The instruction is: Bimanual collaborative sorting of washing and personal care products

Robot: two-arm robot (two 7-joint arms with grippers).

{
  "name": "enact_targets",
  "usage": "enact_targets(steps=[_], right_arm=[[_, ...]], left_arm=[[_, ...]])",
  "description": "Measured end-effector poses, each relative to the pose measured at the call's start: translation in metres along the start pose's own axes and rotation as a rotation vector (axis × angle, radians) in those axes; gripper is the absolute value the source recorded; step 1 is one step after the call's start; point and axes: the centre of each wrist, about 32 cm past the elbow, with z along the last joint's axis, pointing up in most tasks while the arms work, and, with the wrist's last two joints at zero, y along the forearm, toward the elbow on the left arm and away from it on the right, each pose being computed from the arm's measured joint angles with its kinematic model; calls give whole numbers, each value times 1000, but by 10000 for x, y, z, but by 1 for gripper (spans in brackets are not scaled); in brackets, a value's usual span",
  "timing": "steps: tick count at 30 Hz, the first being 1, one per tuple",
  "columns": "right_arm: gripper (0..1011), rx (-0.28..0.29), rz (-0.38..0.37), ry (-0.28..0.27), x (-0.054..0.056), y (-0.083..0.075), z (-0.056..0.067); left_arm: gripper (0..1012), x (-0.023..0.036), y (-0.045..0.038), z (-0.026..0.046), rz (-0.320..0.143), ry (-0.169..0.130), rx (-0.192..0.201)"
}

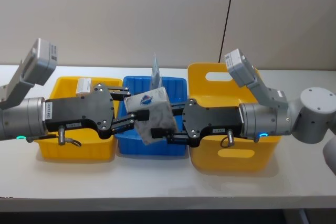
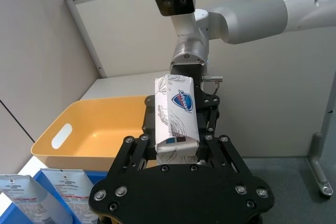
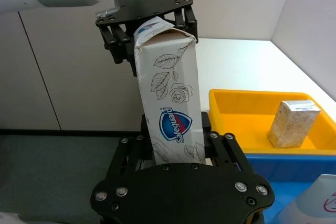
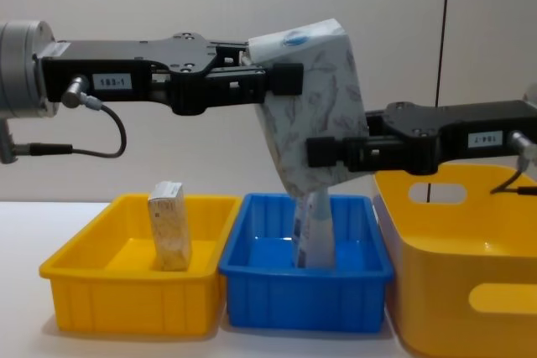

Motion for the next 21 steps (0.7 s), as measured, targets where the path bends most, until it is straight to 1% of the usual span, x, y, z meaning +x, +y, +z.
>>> enact_targets(steps=[1,4,9,15,19,20,21], right_arm=[[482,0,1,-1,-1,3,1],[422,1,3,-4,-5,14,10],[395,4,3,-7,-22,25,19],[391,8,3,-10,-52,30,30],[379,15,4,-11,-71,39,41],[379,16,4,-11,-75,38,41],[378,16,3,-11,-79,37,42]], left_arm=[[358,0,0,0,0,0,0],[358,1,2,1,1,0,0],[358,2,4,3,2,0,-1],[364,2,1,2,2,0,-2],[446,-1,-5,-1,-1,0,0],[503,-1,-5,-1,-1,0,0],[522,-1,-4,-1,-1,0,0]])
